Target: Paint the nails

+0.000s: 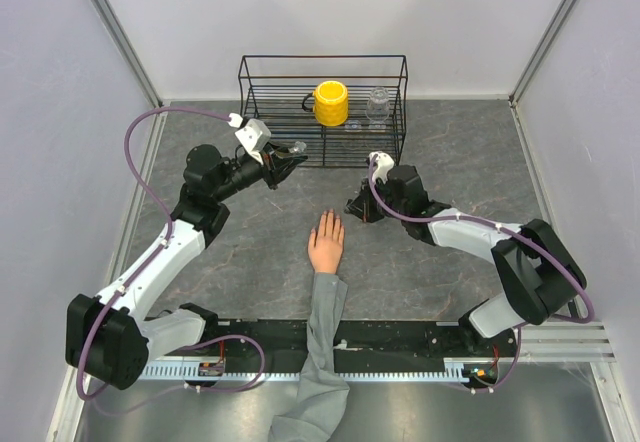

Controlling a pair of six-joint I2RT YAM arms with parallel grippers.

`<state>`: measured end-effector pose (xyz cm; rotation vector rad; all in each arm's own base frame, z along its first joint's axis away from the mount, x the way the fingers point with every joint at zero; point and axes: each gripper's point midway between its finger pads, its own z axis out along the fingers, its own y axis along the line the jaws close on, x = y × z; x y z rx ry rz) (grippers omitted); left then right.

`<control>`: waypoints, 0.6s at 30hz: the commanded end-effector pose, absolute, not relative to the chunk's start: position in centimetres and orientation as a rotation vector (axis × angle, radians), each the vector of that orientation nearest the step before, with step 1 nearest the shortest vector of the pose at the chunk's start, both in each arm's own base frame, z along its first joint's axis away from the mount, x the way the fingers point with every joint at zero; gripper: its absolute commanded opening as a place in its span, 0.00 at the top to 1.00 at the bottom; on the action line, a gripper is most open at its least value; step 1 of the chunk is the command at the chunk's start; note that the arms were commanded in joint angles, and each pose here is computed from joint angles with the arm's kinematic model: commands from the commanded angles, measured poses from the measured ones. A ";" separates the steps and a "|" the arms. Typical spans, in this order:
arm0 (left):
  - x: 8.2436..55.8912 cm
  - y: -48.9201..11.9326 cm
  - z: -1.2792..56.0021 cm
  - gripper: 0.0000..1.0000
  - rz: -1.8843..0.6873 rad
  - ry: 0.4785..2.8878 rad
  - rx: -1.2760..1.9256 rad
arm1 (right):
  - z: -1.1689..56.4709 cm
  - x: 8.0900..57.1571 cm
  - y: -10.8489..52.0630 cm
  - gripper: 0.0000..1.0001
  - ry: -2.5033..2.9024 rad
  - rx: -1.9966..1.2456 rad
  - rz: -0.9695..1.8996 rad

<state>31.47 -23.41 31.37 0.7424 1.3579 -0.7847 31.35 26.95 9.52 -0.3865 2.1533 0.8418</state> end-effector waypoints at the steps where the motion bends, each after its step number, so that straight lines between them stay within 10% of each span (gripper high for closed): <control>1: 31.2 -23.7 32.4 0.98 -0.806 1.313 0.747 | 9.1 31.6 27.2 1.00 2.139 -0.414 0.837; 18: 31.2 -23.9 32.0 0.98 -0.818 1.326 0.759 | 6.8 32.6 27.7 1.00 2.165 -0.387 0.836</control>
